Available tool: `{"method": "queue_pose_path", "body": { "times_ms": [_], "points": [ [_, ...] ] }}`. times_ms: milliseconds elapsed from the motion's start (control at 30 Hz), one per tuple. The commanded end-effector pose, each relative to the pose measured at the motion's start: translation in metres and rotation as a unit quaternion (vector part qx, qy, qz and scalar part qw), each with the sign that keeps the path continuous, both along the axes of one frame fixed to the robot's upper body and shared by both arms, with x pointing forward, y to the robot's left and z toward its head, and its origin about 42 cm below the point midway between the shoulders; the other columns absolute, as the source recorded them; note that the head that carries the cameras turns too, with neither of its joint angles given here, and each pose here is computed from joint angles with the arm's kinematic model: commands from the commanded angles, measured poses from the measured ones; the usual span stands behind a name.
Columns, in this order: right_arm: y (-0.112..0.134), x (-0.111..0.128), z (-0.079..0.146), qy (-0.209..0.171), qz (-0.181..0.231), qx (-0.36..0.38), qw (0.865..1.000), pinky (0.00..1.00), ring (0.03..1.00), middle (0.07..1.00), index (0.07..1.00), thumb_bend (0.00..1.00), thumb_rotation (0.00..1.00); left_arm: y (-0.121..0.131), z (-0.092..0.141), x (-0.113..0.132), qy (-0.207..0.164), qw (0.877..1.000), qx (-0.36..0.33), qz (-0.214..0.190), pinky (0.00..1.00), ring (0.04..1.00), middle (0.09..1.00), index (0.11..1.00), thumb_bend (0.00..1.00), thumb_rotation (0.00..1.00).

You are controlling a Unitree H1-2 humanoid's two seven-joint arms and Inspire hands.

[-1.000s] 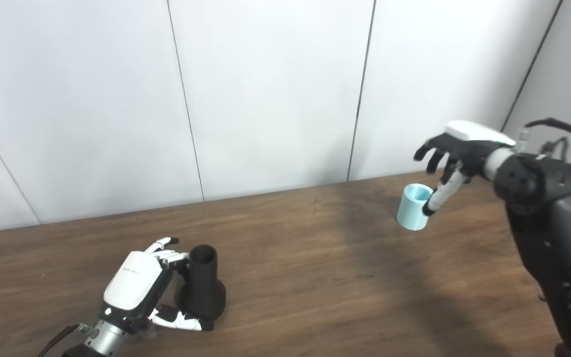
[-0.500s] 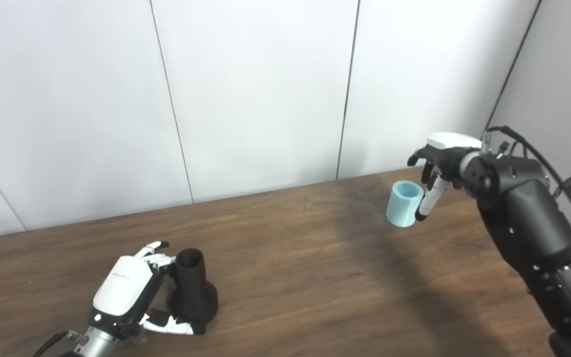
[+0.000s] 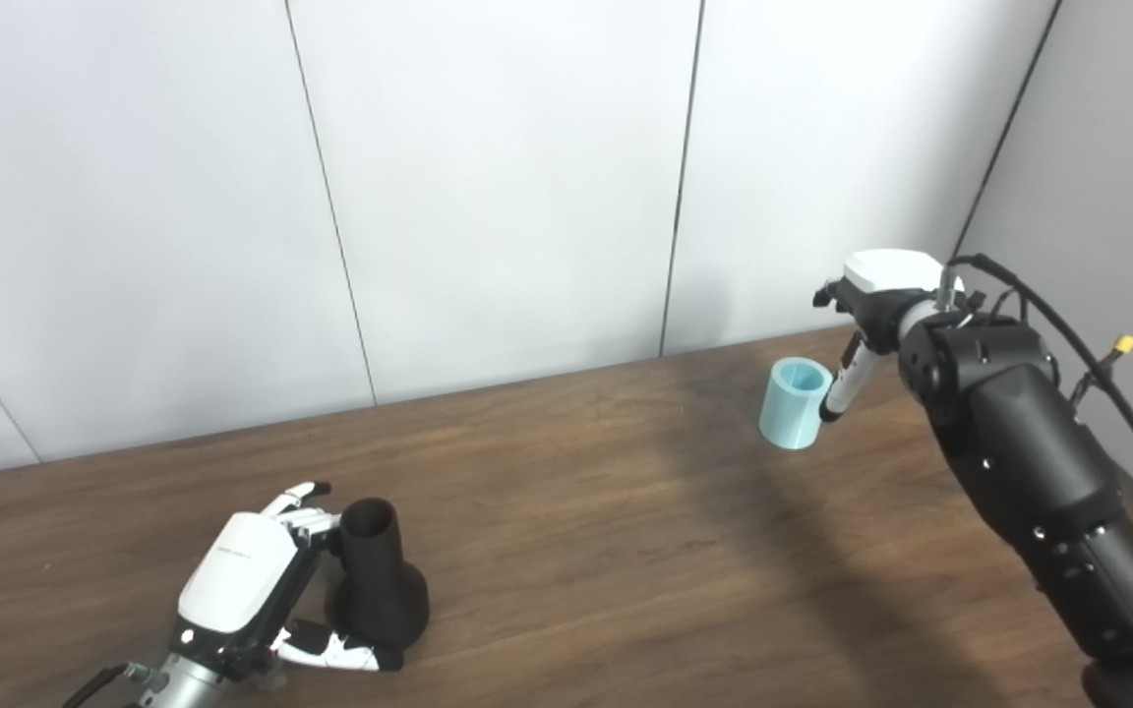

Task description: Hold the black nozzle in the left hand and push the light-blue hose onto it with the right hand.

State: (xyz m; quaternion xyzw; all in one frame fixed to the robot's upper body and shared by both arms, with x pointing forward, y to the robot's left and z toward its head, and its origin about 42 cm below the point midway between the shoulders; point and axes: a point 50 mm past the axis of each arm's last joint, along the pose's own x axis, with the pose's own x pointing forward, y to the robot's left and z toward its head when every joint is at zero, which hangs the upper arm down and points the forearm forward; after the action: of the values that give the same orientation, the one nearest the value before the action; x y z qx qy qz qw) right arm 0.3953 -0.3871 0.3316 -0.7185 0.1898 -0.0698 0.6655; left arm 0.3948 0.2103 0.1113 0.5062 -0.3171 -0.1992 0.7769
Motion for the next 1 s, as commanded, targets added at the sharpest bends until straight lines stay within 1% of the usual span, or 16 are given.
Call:
{"method": "queue_pose_path", "body": {
  "times_ms": [0,100,233,300,333,367,433,467,533,600,667,767,833,867,933,967],
  "points": [
    [-0.008,0.006,0.031,-0.059,-0.006,-0.045,0.997,0.32,0.594,0.865,0.847,1.00,0.28,-0.008,-0.082,-0.064,0.116,0.993,-0.013,0.011,0.86,0.532,0.448,0.512,0.52,0.00],
    [-0.012,0.012,0.025,-0.059,-0.003,-0.034,0.998,0.28,0.518,0.783,0.826,1.00,0.27,-0.008,-0.082,-0.065,0.117,0.993,-0.014,0.011,0.87,0.533,0.445,0.513,0.52,0.00],
    [-0.017,0.018,0.018,-0.051,-0.001,-0.031,0.998,0.26,0.471,0.766,0.822,1.00,0.27,-0.008,-0.083,-0.066,0.117,0.993,-0.014,0.011,0.86,0.533,0.447,0.512,0.52,0.00],
    [-0.020,0.022,0.013,-0.043,0.004,-0.033,0.999,0.28,0.496,0.707,0.814,1.00,0.27,-0.008,-0.083,-0.066,0.117,0.993,-0.014,0.010,0.86,0.536,0.450,0.511,0.52,0.00],
    [-0.021,0.024,0.010,-0.042,0.004,-0.031,0.999,0.30,0.534,0.703,0.811,1.00,0.26,-0.008,-0.083,-0.066,0.118,0.993,-0.015,0.010,0.86,0.536,0.449,0.511,0.52,0.00],
    [-0.023,0.026,0.007,-0.040,0.003,-0.028,0.999,0.34,0.606,0.707,0.806,1.00,0.26,-0.008,-0.082,-0.066,0.119,0.993,-0.015,0.010,0.86,0.536,0.447,0.512,0.52,0.00],
    [-0.025,0.029,0.001,-0.040,0.003,-0.023,0.999,0.38,0.659,0.711,0.808,1.00,0.26,-0.008,-0.082,-0.067,0.120,0.993,-0.016,0.009,0.86,0.536,0.445,0.514,0.52,0.00],
    [-0.026,0.031,-0.001,-0.039,0.004,-0.019,0.999,0.39,0.666,0.711,0.808,1.00,0.26,-0.008,-0.082,-0.067,0.121,0.992,-0.015,0.008,0.86,0.537,0.444,0.514,0.52,0.00],
    [-0.028,0.034,-0.005,-0.041,0.009,-0.014,0.999,0.39,0.656,0.711,0.809,1.00,0.25,-0.008,-0.082,-0.067,0.123,0.992,-0.016,0.008,0.86,0.539,0.444,0.514,0.52,0.00],
    [-0.031,0.037,-0.007,-0.046,0.011,-0.009,0.999,0.41,0.662,0.675,0.798,1.00,0.24,-0.008,-0.082,-0.068,0.124,0.992,-0.016,0.008,0.86,0.539,0.444,0.514,0.52,0.00],
    [-0.033,0.040,-0.009,-0.054,0.007,0.003,0.999,0.41,0.655,0.665,0.792,1.00,0.22,-0.008,-0.082,-0.068,0.122,0.992,-0.015,0.008,0.85,0.537,0.444,0.513,0.52,0.00],
    [-0.034,0.043,-0.010,-0.060,-0.002,0.019,0.998,0.37,0.617,0.724,0.796,1.00,0.21,-0.008,-0.081,-0.069,0.121,0.992,-0.016,0.007,0.84,0.534,0.441,0.515,0.52,0.00],
    [-0.033,0.044,-0.009,-0.060,-0.003,0.023,0.998,0.38,0.625,0.743,0.803,1.00,0.21,-0.008,-0.081,-0.069,0.122,0.992,-0.016,0.006,0.84,0.533,0.441,0.515,0.52,0.00],
    [-0.032,0.045,-0.009,-0.060,0.000,0.023,0.998,0.39,0.648,0.765,0.803,1.00,0.21,-0.008,-0.081,-0.069,0.122,0.992,-0.016,0.006,0.84,0.532,0.439,0.516,0.52,0.00],
    [-0.032,0.045,-0.008,-0.060,0.000,0.025,0.998,0.39,0.629,0.738,0.806,1.00,0.21,-0.008,-0.081,-0.069,0.122,0.992,-0.016,0.007,0.84,0.532,0.439,0.515,0.52,0.00],
    [-0.031,0.045,-0.008,-0.059,0.001,0.025,0.998,0.36,0.582,0.730,0.814,1.00,0.21,-0.008,-0.081,-0.069,0.121,0.992,-0.016,0.007,0.84,0.531,0.442,0.514,0.52,0.00]
  ]
}}
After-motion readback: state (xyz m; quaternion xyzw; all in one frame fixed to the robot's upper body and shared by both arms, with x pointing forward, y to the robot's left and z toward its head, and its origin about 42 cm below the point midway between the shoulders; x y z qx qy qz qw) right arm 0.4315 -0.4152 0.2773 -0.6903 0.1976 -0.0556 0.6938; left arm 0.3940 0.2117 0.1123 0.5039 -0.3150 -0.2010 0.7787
